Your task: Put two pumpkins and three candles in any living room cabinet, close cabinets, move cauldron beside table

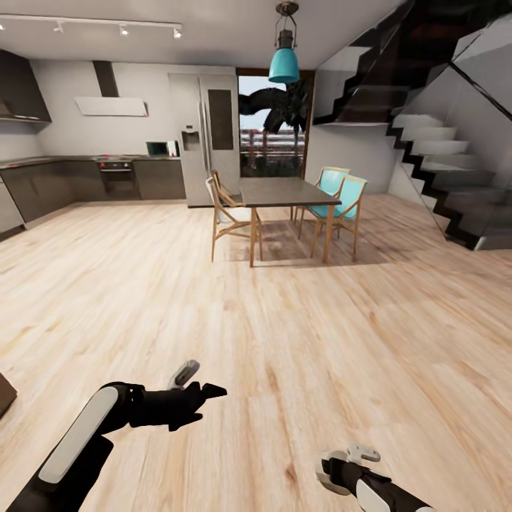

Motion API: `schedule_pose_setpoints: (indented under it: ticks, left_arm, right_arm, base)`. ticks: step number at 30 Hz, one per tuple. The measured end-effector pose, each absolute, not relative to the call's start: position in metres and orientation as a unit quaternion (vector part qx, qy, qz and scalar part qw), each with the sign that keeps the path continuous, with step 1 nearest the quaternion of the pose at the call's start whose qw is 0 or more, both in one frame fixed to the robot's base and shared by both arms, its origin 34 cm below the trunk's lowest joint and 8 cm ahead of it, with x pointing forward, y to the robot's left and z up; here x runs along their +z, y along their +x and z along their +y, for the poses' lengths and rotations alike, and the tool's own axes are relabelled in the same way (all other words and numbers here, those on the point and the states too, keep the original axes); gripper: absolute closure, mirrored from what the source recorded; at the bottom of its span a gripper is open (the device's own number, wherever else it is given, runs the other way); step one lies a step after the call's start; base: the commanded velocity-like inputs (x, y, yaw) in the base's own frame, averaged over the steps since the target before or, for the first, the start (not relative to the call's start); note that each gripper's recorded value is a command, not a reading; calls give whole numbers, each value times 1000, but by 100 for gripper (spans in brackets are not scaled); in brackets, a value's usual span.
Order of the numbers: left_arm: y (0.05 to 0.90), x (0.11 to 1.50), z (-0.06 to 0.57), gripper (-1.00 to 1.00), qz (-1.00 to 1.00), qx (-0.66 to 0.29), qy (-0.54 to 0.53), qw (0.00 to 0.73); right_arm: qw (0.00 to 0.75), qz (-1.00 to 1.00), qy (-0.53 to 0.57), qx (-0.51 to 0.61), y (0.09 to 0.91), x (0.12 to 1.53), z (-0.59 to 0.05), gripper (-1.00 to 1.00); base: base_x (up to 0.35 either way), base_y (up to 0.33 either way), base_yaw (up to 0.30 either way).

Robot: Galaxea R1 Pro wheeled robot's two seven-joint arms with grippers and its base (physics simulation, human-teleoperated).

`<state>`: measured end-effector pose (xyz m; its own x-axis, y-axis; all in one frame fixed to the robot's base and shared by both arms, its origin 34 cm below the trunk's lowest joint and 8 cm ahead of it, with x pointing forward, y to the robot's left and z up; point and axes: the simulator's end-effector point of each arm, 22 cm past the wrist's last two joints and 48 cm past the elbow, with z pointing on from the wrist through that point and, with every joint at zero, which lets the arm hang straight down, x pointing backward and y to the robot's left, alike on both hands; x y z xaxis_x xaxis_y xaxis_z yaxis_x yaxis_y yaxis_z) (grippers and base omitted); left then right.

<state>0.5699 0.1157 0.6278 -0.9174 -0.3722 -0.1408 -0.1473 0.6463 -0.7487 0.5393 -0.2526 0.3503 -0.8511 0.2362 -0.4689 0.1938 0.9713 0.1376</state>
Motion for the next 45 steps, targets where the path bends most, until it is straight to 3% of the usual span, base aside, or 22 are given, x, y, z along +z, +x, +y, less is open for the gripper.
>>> schedule_pose_setpoints:
  ticks: [21,31,45]
  left_arm:
    - [581,674,126,-100,897,-386,-149,152]
    - [593,665,220,-100,922,-290,-196,165]
    - [598,674,254,-100,938,-218,-201,178]
  right_arm:
    - [253,960,112,42,550,398,-254,100]
    - [255,960,112,43,554,420,-253,100]
    - [256,959,112,42,558,449,-254,100]
  base:
    - [-85,66,-263]
    - [0,0,-262]
    - [0,0,-108]
